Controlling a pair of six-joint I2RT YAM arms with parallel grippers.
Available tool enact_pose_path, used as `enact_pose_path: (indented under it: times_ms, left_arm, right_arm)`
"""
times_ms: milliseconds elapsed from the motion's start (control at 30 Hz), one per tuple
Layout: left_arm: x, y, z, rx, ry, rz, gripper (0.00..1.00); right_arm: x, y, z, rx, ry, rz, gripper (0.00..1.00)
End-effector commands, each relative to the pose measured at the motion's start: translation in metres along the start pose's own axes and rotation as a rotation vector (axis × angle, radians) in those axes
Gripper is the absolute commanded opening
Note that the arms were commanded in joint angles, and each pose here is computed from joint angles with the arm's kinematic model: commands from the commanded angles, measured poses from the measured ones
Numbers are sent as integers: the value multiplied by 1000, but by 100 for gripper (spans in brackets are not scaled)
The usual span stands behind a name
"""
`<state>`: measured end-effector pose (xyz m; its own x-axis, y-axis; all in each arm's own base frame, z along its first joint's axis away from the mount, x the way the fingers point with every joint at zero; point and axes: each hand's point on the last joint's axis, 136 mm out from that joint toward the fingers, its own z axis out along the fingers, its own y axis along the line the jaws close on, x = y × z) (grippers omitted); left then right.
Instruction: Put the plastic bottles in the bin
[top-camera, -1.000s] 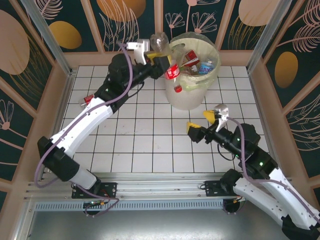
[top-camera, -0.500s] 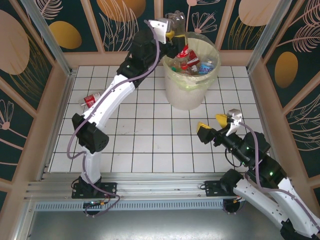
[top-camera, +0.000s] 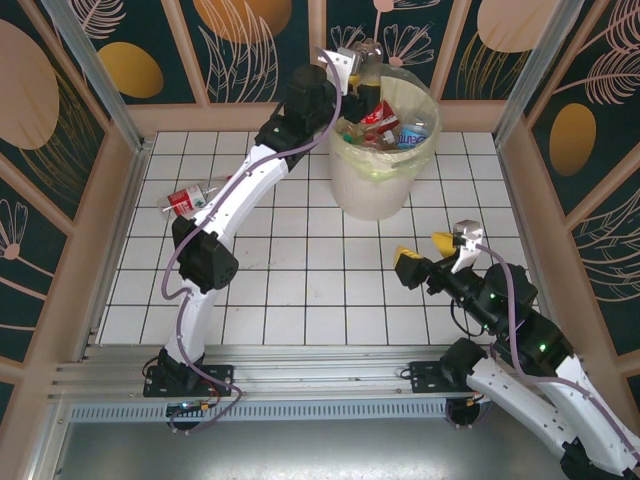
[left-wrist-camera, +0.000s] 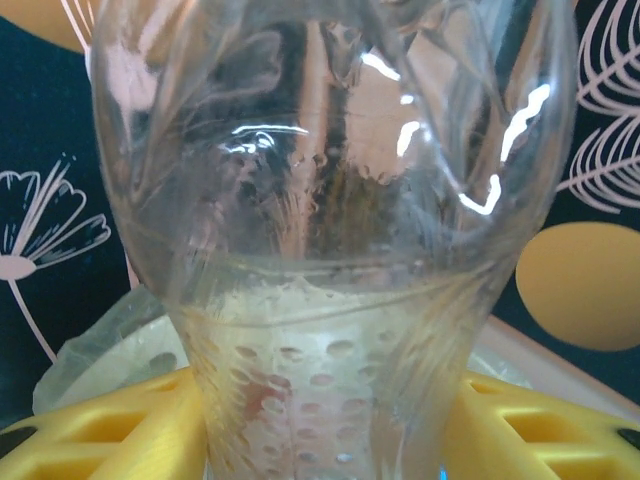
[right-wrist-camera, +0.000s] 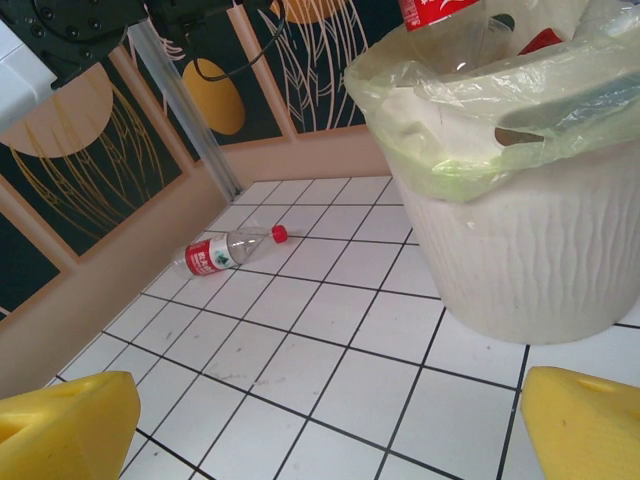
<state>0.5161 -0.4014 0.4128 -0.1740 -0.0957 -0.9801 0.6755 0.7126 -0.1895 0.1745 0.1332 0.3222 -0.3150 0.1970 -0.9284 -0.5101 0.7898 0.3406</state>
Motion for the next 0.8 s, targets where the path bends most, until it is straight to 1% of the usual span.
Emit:
enact_pose_path:
  times_ms: [0,67,133,300,633,767]
  left_arm:
    - [-4,-2,-5,27,17,55,59]
    - [-3,-3,-8,36,34,52,59]
    - [1,-8,-8,75,53,30,59]
    - [19,-14,-2,127,97,-21,61]
    - [25,-26,2,209,105,-82,64]
    - [25,-21,1,224,112,-110,66]
  right_arm:
    - [-10,0,-6,6,-29,18,98]
    - [-8,0,-4,8,-24,17,98]
    - [-7,0,-2,10,-22,17,99]
    - [-5,1,4,8,-5,17,98]
    - [-4,-1,7,19,0,20,98]
    - [-1,-2,10,23,7,22,98]
